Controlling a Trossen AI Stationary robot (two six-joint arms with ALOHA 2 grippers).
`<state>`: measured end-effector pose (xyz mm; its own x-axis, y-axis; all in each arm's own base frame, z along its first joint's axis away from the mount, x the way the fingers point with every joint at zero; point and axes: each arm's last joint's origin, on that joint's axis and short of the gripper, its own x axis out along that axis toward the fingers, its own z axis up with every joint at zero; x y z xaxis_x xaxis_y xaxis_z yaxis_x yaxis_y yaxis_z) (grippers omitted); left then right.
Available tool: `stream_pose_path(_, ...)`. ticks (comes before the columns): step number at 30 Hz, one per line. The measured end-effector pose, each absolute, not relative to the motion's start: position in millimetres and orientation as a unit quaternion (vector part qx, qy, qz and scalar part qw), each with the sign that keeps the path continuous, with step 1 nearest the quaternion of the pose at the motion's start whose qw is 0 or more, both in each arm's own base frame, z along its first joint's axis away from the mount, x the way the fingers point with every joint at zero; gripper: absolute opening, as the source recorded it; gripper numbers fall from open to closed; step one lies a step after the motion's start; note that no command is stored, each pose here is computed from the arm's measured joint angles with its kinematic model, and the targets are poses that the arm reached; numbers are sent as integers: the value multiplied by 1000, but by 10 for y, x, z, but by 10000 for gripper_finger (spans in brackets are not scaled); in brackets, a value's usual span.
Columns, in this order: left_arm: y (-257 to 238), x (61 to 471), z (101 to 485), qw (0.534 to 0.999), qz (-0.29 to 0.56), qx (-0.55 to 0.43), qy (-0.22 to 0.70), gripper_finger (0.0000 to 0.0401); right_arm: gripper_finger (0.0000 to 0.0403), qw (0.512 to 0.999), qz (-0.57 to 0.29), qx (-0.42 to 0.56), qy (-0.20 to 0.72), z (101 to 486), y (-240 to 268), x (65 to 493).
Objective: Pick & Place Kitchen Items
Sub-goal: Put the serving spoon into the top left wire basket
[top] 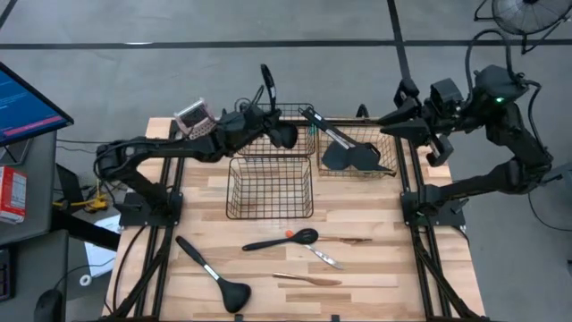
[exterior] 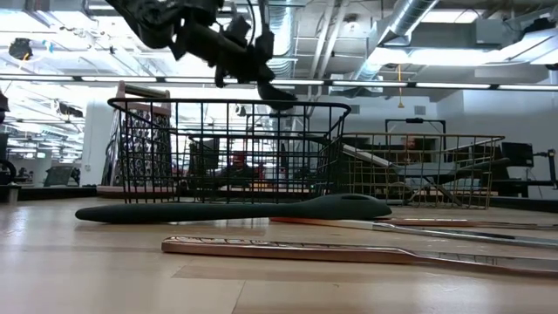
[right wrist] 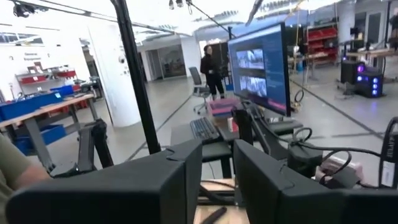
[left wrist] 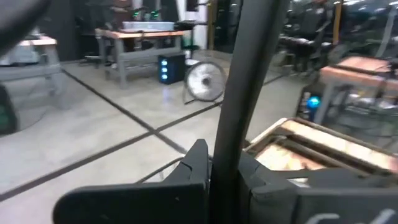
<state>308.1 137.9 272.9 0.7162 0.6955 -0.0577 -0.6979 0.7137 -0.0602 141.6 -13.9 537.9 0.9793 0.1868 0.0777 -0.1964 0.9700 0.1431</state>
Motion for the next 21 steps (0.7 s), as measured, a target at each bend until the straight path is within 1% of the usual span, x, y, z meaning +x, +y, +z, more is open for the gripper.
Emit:
stream_pose_path(4, 1427, 3149, 2640, 924, 381, -39, 5, 2, 92, 992, 94, 82, -8, 5327, -150, 1479)
stream_pose_path(10, 1507, 3211, 2443, 918, 392, -38, 34, 2, 92, 992, 94, 86, 4, 5298, -163, 1552)
stream_pose_path(21, 1645, 3251, 2203, 910, 408, -40, 64, 3, 92, 992, 93, 90, 15, 5265, -178, 1643)
